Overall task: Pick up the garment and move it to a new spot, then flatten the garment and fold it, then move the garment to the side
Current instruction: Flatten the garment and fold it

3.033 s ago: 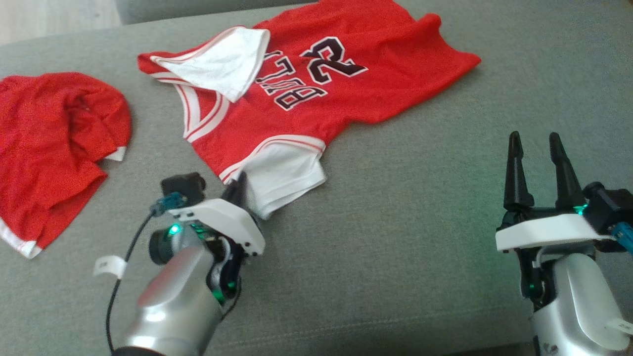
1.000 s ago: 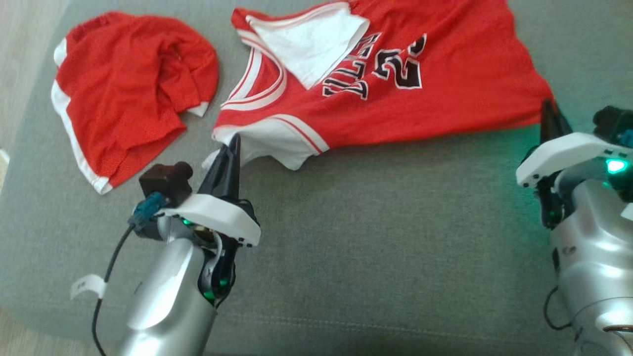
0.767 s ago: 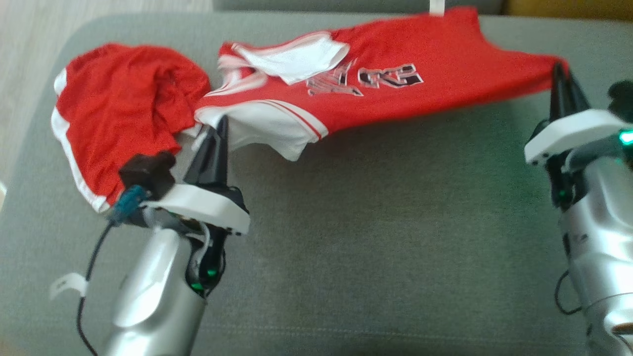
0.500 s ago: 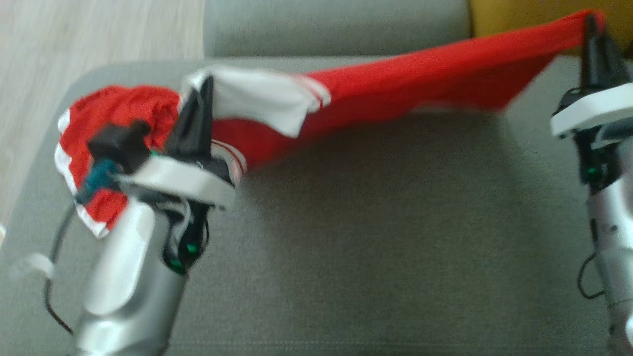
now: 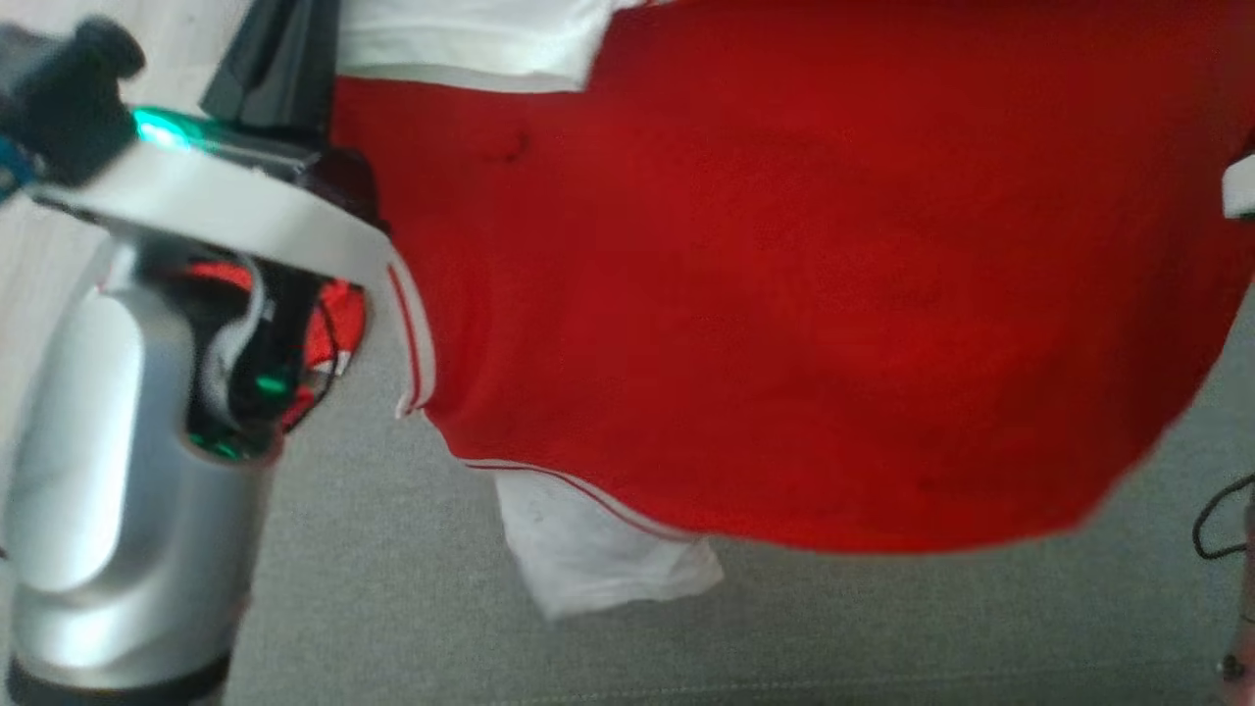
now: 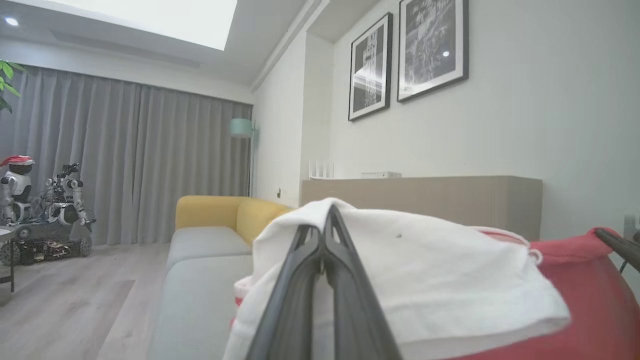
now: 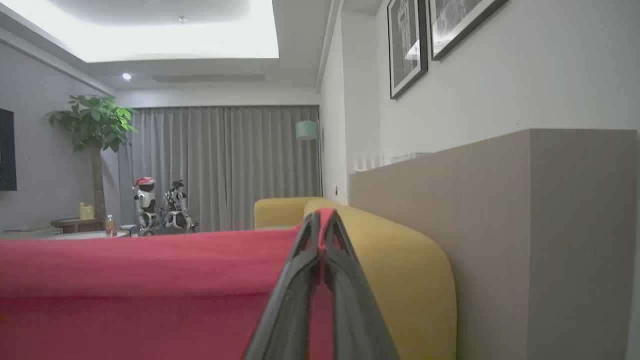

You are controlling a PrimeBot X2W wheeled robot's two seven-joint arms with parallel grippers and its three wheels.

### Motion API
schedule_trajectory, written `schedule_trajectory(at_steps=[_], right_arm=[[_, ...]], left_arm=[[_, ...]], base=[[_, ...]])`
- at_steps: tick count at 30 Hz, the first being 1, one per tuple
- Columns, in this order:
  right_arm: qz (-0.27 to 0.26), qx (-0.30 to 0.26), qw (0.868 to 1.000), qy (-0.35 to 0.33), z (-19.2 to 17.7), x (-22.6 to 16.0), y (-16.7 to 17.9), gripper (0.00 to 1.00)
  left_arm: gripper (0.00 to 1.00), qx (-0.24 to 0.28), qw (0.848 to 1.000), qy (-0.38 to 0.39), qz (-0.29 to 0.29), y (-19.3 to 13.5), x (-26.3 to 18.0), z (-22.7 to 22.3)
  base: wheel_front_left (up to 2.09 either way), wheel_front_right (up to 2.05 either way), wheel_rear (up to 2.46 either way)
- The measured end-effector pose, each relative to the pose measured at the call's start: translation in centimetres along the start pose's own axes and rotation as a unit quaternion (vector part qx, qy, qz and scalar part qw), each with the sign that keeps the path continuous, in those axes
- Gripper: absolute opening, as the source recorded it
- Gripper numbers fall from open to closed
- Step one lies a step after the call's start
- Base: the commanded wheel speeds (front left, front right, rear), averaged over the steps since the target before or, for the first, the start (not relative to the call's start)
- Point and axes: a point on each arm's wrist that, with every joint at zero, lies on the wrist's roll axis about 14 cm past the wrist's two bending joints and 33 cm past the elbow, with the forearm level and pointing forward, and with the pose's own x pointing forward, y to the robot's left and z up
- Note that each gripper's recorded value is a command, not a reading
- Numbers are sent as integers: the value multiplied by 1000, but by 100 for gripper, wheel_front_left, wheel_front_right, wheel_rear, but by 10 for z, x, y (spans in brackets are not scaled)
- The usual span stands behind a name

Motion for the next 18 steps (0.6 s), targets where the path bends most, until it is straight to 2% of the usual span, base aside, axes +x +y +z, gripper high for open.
schedule_trajectory(at_steps=[6, 10, 13, 14, 18], right_arm=[[7, 13, 999, 50, -27, 21, 10, 0], [17, 22, 999, 34, -25, 76, 18, 0], [30, 9, 999, 6, -20, 126, 29, 0], [30, 9, 999, 6, -20, 126, 29, 0], [24, 29, 998, -40, -25, 180, 30, 0]], left_arm=[[0, -32, 997, 70, 5, 16, 29, -36], [0, -45, 997, 67, 13, 35, 83, -45], [0, -23, 998, 52, 25, 57, 126, -52], [0, -23, 998, 52, 25, 57, 126, -52], [0, -21, 998, 24, 58, 93, 170, -71]], base=[[0, 0, 0], [0, 0, 0], [0, 0, 0], [0, 0, 0], [0, 0, 0]])
